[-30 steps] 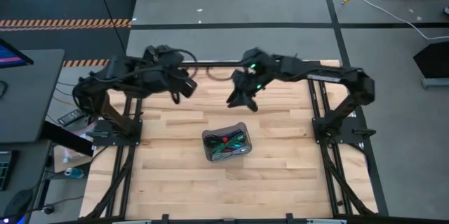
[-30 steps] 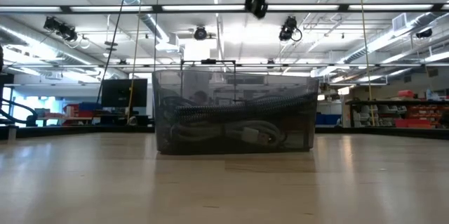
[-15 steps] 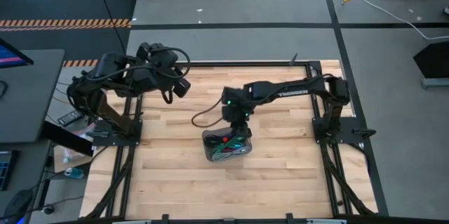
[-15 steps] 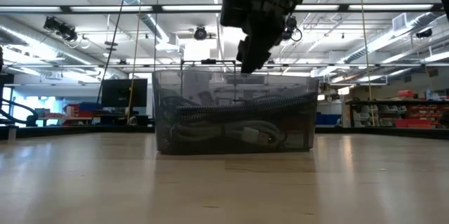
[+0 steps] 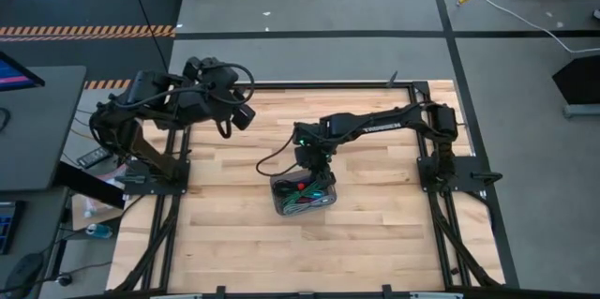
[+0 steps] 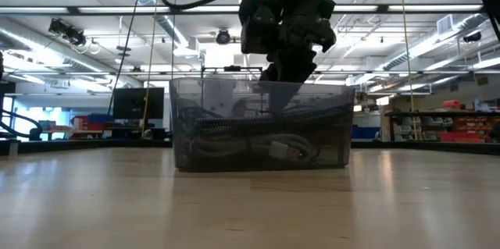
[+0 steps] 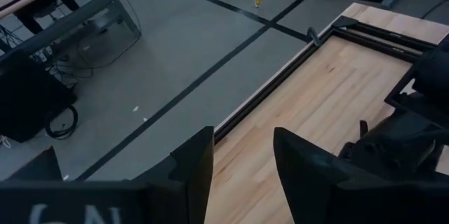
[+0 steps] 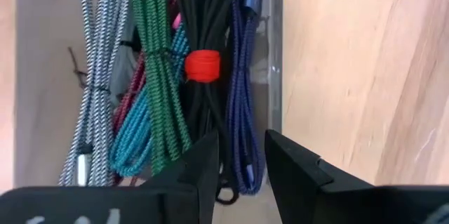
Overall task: Pick and place USB-C Cables
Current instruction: Adjust the black bin
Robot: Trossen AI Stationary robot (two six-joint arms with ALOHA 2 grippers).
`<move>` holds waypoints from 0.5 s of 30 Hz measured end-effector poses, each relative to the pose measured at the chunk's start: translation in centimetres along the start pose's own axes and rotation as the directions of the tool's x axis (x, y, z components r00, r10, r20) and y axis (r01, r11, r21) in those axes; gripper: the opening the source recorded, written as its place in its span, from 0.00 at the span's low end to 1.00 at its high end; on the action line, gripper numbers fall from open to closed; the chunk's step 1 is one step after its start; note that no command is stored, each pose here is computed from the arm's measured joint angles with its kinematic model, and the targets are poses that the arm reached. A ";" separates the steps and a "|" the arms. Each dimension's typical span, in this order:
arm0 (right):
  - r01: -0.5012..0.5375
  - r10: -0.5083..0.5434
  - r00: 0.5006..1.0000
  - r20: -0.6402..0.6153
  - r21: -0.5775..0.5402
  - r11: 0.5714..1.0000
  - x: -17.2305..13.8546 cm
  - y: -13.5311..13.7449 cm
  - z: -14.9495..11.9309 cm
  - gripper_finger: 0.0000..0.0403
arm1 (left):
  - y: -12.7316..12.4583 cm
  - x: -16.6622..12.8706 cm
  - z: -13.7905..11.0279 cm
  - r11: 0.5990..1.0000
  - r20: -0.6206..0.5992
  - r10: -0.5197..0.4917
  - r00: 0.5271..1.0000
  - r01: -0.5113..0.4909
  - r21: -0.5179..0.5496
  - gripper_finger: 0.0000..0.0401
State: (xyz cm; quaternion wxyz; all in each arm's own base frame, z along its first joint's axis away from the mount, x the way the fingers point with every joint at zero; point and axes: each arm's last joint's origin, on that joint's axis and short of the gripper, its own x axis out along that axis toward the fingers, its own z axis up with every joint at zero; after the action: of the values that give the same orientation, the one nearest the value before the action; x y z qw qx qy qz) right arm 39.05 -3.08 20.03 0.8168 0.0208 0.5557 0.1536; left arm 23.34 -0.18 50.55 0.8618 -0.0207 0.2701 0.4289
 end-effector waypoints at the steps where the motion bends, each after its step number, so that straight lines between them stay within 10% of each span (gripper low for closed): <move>1: -0.001 0.001 1.000 -0.003 0.000 1.000 -0.2 0.1 0.0 0.31 | 0.0 0.0 0.0 1.000 0.000 0.000 1.000 0.000 -0.004 0.39; 15: 0.088 -0.087 0.996 0.011 -0.127 0.988 -1.6 0.2 1.0 0.31 | 0.0 0.0 0.0 1.000 0.000 0.000 1.000 0.000 -0.021 0.39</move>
State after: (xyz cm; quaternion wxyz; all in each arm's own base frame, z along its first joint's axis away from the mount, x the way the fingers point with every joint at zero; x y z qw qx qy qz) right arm 39.38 -3.20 21.86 0.8239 -0.0554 0.5430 0.1526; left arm 23.36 -0.19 50.54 0.8615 -0.0298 0.2658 0.4317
